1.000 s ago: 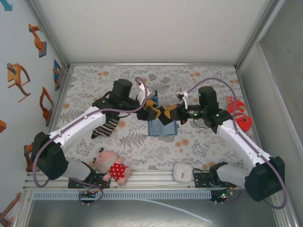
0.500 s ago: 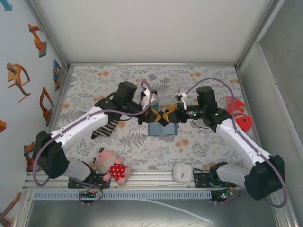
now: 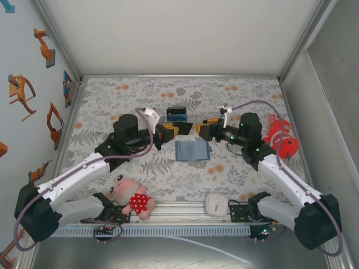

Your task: Take the credit cards out of the card holder

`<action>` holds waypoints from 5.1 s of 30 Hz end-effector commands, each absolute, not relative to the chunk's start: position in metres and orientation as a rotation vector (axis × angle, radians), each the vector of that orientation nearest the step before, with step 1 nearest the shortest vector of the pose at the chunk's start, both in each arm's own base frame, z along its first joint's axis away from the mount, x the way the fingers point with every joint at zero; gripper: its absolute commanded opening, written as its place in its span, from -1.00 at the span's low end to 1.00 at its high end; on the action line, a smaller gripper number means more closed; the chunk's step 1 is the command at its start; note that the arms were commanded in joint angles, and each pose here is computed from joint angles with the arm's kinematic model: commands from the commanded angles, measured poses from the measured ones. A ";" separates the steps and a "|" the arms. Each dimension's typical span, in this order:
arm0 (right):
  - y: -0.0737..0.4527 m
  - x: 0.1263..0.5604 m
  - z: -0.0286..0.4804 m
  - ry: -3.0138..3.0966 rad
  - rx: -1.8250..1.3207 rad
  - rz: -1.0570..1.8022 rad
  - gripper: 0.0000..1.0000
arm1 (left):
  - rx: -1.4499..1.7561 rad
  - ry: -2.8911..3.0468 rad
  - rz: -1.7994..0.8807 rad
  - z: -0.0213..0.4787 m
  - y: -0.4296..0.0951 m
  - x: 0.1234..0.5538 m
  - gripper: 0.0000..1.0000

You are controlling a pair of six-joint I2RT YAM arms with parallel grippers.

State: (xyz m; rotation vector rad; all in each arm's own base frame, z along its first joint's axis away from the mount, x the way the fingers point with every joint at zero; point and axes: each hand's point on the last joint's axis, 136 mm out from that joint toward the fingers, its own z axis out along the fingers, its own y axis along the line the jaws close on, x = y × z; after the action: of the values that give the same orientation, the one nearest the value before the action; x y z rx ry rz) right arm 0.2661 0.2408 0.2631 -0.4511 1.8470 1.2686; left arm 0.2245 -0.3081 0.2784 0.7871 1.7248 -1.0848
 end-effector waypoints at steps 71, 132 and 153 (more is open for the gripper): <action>0.272 0.184 0.306 1.698 -1.040 1.372 -1.00 | 1.193 1.648 -1.008 0.325 -0.326 0.181 0.16; 0.187 0.290 0.191 2.254 -0.181 0.554 -0.02 | 1.582 1.674 -0.507 0.149 -0.307 0.424 -1.00; 0.189 0.291 0.196 2.247 -0.174 0.566 -0.11 | 1.617 1.706 -0.600 0.115 -0.317 0.439 -1.00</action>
State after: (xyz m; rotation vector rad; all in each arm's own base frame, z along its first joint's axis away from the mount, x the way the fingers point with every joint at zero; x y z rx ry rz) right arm 0.2886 0.1875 0.1852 -0.1943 2.2719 0.5570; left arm 0.4382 -0.3143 0.1153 1.5923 1.7361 -0.5727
